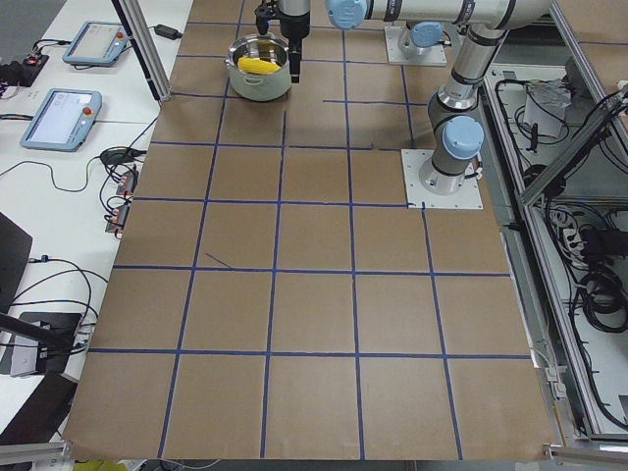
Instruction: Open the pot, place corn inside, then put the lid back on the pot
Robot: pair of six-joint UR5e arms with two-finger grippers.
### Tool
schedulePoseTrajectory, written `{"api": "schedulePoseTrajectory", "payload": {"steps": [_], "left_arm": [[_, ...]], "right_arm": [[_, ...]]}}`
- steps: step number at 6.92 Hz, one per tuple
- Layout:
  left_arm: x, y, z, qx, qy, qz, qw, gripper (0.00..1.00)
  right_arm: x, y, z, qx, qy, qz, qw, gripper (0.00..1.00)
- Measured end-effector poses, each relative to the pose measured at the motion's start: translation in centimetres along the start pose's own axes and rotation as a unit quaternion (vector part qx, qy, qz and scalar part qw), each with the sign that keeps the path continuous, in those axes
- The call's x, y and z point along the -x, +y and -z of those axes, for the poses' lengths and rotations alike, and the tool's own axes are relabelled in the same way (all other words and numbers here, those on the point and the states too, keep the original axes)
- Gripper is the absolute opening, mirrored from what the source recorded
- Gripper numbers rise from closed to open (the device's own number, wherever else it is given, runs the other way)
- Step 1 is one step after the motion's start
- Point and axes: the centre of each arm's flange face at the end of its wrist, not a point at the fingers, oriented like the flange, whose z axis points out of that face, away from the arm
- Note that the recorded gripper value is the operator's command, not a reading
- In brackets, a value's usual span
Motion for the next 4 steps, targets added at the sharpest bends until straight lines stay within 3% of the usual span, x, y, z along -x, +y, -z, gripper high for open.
{"api": "schedulePoseTrajectory", "payload": {"steps": [2,4], "left_arm": [[-0.5,0.6,0.2,-0.001,-0.001,-0.005,1.0000,1.00],[-0.1,0.4,0.5,-0.002,-0.023,-0.007,0.9997,1.00]], "right_arm": [[2.3,0.3,0.5,-0.002,-0.004,0.012,0.9999,0.06],[7.9,-0.5,-1.9,0.014,-0.012,0.029,0.9994,0.06]]}}
